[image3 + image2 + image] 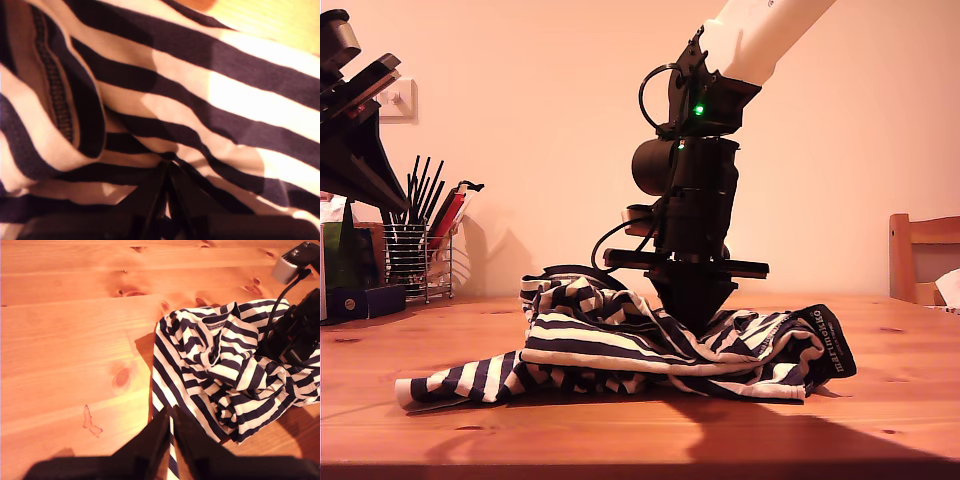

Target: Fold the t-shirt in front of you. After folding it, place it to the right side.

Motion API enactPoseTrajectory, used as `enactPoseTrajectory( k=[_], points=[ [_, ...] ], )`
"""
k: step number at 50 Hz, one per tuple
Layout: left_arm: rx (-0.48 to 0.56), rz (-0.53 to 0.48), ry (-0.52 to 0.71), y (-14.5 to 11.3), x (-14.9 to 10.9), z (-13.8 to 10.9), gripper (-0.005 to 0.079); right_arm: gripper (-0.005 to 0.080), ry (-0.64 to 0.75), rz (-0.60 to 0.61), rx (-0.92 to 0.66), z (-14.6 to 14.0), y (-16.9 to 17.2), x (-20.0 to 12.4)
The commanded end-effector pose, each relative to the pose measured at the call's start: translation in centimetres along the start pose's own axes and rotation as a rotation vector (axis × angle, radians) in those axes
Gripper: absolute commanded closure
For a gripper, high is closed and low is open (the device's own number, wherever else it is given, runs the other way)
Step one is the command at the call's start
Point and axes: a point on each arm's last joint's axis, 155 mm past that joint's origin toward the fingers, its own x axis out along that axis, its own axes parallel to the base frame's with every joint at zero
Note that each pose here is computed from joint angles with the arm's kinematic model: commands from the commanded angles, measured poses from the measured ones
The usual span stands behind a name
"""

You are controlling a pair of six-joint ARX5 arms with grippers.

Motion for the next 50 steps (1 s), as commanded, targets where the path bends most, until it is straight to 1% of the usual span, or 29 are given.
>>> enactPoseTrajectory(
  k=[1, 8, 16, 20, 23, 31, 34, 35, 36, 39, 45, 50],
  points=[
    [0.009, -0.004, -0.013, -0.2, -0.1, 0.2, 0.0756, 0.0762, -0.099, 0.011, -0.019, 1.6, 0.6, -2.4],
    [0.014, -0.005, -0.025, -0.2, -0.1, 0.5, 0.0756, 0.0762, -0.289, 0.040, -0.044, 5.1, 2.0, -6.8],
    [0.025, -0.006, -0.045, -0.3, -0.1, 1.1, 0.0756, 0.0762, -0.538, 0.066, -0.082, 9.2, 3.6, -12.9],
    [0.025, -0.007, -0.047, -0.3, -0.1, 1.1, 0.0756, 0.0762, -0.630, 0.078, -0.117, 10.4, 4.6, -15.2],
    [0.024, -0.007, -0.046, -0.3, -0.1, 1.1, 0.0756, 0.0762, -0.683, 0.086, -0.141, 11.0, 5.4, -16.4],
    [0.022, -0.006, -0.041, -0.3, -0.1, 1.0, 0.0756, 0.0762, -0.788, 0.099, -0.194, 11.4, 6.7, -17.6],
    [0.022, -0.006, -0.041, -0.3, -0.1, 1.0, 0.0756, 0.0762, -0.814, 0.106, -0.200, 11.2, 7.0, -17.5],
    [0.022, -0.006, -0.042, -0.3, -0.1, 1.0, 0.0756, 0.0762, -0.805, 0.108, -0.201, 10.7, 6.9, -16.9],
    [0.023, -0.006, -0.043, -0.3, -0.1, 1.0, 0.0756, 0.0762, -0.845, 0.116, -0.207, 11.2, 7.3, -17.4],
    [0.028, -0.007, -0.051, -0.3, -0.1, 1.2, 0.0756, 0.0762, -0.894, 0.135, -0.217, 11.0, 7.6, -17.5],
    [0.052, -0.017, -0.079, -0.8, 0.0, 1.9, 0.0756, 0.0762, -0.976, 0.148, -0.223, 9.9, 7.6, -18.2],
    [0.073, -0.032, -0.090, -1.4, 0.5, 2.3, 0.0756, 0.0762, -0.969, 0.145, -0.219, 8.4, 7.0, -17.4]
  ],
)
